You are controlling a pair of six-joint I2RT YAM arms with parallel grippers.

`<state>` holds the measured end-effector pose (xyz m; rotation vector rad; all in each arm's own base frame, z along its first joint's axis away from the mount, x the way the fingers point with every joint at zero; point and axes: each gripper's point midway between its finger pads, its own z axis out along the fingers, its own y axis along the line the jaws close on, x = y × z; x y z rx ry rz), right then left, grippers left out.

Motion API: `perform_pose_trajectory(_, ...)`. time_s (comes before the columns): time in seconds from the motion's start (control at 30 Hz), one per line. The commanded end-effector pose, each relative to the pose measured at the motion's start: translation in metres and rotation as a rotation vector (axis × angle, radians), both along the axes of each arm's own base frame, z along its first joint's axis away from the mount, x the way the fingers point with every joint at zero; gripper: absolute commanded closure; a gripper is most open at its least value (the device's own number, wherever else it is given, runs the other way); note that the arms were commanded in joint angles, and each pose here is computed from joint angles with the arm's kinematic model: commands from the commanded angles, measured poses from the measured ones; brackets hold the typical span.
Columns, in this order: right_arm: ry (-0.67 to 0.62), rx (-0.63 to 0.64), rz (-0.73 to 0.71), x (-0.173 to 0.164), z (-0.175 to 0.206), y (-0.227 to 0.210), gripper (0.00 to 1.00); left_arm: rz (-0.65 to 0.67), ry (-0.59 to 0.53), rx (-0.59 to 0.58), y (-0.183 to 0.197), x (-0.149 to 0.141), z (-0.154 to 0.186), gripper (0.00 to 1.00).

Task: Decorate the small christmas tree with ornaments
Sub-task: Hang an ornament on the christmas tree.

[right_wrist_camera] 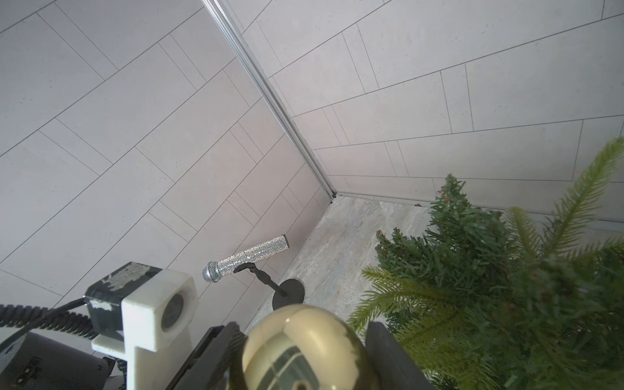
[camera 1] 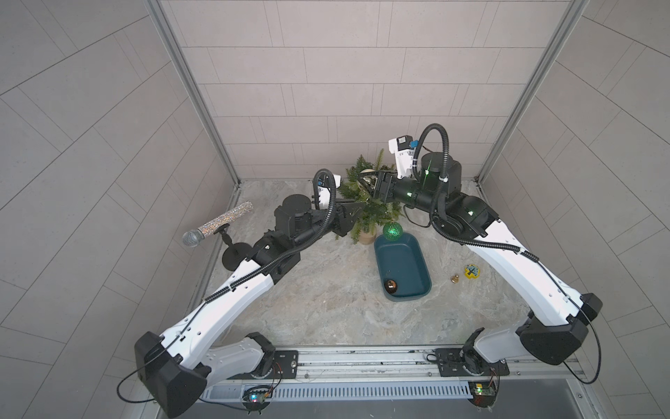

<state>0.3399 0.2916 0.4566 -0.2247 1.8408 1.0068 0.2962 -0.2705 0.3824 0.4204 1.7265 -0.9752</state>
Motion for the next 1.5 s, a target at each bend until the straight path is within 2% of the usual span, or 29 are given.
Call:
perform_pose_trajectory(0.0, -0.041, 0.025, -0.002, -0.001, 0.016, -0.001, 0.4, -0.011, -0.062, -0.025, -0.001, 0.0, 0.024, 0.58)
perform_pose_trajectory(0.23, -0.049, 0.041, 0.014, -0.006, 0.023, -0.001, 0.4, 0.003, -0.076, -0.02, -0.003, 0.01, 0.027, 0.63)
perform_pose_trajectory(0.3, -0.053, 0.044, 0.016, -0.007, 0.024, -0.002, 0.4, -0.002, -0.078, -0.019, -0.005, 0.011, 0.028, 0.74)
perform_pose_trajectory(0.4, -0.058, 0.046, 0.021, -0.01, 0.026, -0.003, 0.4, -0.005, -0.08, -0.016, -0.005, 0.012, 0.028, 0.84)
perform_pose_trajectory(0.47, -0.059, 0.047, 0.021, -0.01, 0.026, -0.003, 0.4, -0.004, -0.083, -0.015, -0.005, 0.012, 0.029, 0.96)
perform_pose_trajectory(0.5, -0.062, 0.045, 0.015, -0.01, 0.027, -0.005, 0.4, -0.004, -0.083, -0.016, -0.004, 0.012, 0.029, 1.0)
perform_pose_trajectory(1.47, -0.076, -0.033, -0.112, 0.037, 0.009, -0.012, 0.4, 0.081, -0.063, -0.009, 0.005, 0.054, 0.029, 1.0)
